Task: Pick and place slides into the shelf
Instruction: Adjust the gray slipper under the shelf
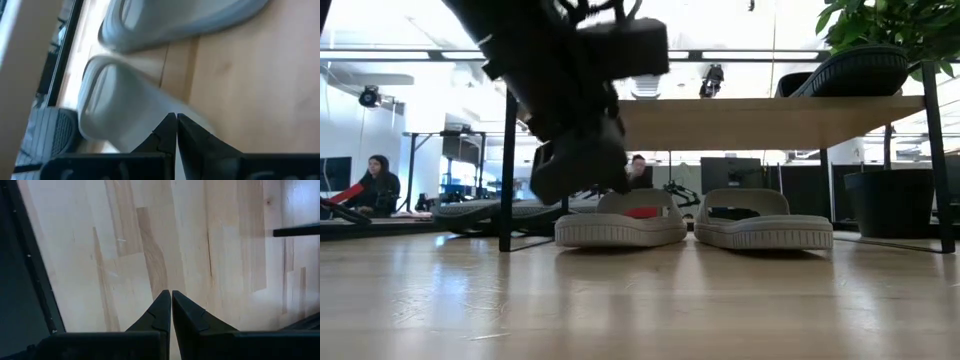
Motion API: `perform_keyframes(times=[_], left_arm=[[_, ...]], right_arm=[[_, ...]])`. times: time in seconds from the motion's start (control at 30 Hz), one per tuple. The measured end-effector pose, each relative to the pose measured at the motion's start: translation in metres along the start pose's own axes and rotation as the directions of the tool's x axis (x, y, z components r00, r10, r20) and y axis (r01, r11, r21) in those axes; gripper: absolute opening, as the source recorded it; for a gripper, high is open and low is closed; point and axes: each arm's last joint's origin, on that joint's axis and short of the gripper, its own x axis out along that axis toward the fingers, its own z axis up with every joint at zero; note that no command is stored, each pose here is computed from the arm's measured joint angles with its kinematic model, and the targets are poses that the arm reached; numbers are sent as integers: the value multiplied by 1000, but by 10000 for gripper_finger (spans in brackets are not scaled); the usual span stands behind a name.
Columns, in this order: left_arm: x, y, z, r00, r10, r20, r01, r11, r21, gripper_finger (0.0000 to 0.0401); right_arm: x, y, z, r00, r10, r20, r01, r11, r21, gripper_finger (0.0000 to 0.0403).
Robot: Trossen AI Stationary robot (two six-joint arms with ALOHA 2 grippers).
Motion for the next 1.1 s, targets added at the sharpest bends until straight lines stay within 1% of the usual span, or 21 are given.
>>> perform_keyframes(times=[0.07,0.27,0.47,0.57,0.7,0.83,0.97,1.1], left_arm=[[3,1,-3,1000,2,-23,-2,1000,17,0],[10,3,-6,996,-49,-73,50,999,17,0],[14,2,-1,997,-63,-38,62,998,-24,0],[16,0,1,997,-70,-17,70,997,-21,0],[17,-2,-1,997,-59,-39,61,997,45,0],[12,0,-4,997,-28,-68,34,995,99,0],[1,7,1,997,-4,-81,14,991,131,0],[-15,3,0,997,27,-67,-13,981,195,0]], right_arm=[[1,0,0,1000,-5,-1,5,1000,11,8],[4,-1,-1,1000,-18,-5,18,1000,9,8],[6,-2,-2,1000,-26,-6,26,1000,-5,8],[7,-2,-2,1000,-28,-6,28,999,-30,8],[7,-2,-2,1000,-30,-7,30,999,-39,8],[7,-2,-2,999,-32,-7,31,999,-39,8],[7,-3,-2,999,-38,-7,38,998,-41,8],[7,-3,-3,999,-45,-4,45,998,-42,8]])
